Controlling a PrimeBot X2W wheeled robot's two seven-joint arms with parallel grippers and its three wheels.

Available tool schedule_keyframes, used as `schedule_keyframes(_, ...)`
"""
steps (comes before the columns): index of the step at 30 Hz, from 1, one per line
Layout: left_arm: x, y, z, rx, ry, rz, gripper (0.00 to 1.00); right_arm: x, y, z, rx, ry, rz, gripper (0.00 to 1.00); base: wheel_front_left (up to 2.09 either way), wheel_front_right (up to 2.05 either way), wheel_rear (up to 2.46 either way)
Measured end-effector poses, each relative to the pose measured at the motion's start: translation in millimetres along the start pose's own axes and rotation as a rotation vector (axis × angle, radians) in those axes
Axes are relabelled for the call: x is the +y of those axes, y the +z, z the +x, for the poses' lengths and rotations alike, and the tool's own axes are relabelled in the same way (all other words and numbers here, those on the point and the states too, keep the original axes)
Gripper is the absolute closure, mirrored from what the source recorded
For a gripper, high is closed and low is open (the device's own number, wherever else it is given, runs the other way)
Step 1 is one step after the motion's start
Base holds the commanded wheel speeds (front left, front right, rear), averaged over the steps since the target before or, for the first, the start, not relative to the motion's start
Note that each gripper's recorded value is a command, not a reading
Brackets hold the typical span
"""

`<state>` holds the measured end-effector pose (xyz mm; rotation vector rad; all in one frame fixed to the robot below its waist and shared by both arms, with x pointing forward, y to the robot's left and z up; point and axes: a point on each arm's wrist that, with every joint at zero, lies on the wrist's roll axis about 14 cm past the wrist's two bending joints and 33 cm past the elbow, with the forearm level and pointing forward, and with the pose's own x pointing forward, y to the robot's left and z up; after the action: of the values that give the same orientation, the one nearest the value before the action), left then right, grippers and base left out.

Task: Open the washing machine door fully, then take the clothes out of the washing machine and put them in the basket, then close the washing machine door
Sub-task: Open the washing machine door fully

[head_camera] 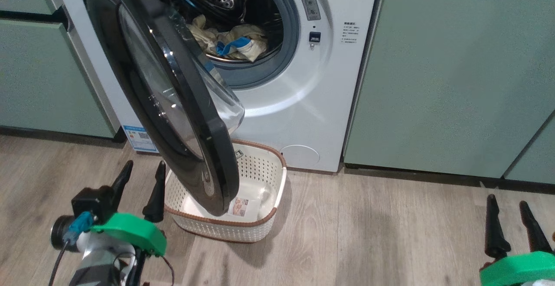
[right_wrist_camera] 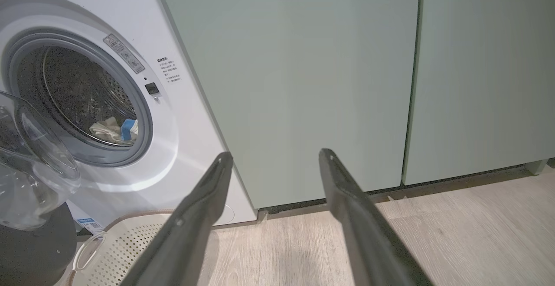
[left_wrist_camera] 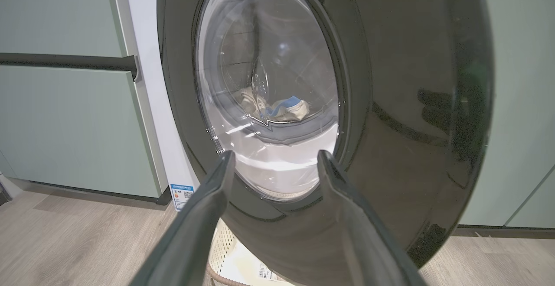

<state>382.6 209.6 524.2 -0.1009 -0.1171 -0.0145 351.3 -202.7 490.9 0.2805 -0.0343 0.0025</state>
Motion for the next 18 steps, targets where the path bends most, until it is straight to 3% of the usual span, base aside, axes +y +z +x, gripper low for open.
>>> schedule_keyframes(18,4.3,-5.7,-1.3,0.017,0.012,-0.005,0.0,6.8,-7.3,0.9,0.021,0.017,-0.023,0.0,0.0,0.0,0.0)
